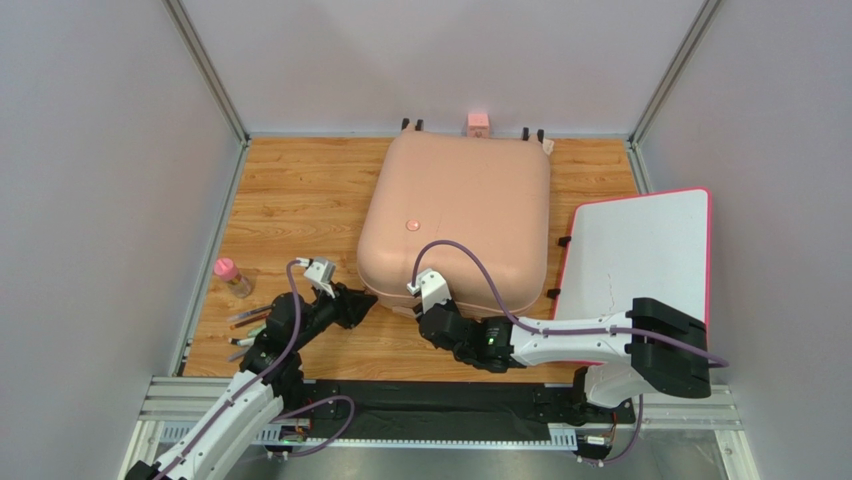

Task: Pack the luggage
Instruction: Zip the luggage at the center of the board.

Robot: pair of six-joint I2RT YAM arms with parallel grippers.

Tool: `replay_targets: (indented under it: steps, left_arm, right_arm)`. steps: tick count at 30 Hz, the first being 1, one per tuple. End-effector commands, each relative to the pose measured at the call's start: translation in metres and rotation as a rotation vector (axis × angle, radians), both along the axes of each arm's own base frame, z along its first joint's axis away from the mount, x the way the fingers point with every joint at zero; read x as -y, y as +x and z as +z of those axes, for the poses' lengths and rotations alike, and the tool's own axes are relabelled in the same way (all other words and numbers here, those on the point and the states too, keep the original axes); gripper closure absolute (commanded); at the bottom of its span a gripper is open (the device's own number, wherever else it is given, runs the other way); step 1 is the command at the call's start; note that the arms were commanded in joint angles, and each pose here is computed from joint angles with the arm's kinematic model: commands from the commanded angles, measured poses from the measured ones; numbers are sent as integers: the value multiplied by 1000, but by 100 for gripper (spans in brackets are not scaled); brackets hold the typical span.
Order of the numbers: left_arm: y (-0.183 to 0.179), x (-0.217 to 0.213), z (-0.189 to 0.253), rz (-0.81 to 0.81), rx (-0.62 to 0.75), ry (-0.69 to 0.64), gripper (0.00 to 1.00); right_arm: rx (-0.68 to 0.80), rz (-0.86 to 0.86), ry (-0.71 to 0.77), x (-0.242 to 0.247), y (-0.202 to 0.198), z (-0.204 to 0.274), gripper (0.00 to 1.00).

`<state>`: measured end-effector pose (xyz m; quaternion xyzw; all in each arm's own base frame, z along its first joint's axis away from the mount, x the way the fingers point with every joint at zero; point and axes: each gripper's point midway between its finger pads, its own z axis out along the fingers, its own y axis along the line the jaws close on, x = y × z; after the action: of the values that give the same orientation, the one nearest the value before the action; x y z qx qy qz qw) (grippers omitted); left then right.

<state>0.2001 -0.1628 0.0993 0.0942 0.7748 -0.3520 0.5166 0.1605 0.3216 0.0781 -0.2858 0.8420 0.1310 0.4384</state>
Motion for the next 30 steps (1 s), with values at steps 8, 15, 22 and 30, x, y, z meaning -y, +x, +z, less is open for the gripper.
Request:
replay_targets:
  steps: [8, 15, 22, 30]
  left_arm:
    - [24, -10, 9, 91, 62, 43, 78]
    - [29, -19, 6, 156, 40, 58, 100]
    - [33, -33, 7, 244, 37, 57, 100]
    - [43, -39, 10, 300, 32, 72, 100]
  right_arm:
    - [-136, 18, -23, 3, -20, -33, 100]
    - [-143, -2, -24, 6, -20, -36, 100]
    - [-142, -42, -19, 19, -20, -36, 100]
    - [-156, -52, -35, 27, -23, -44, 100]
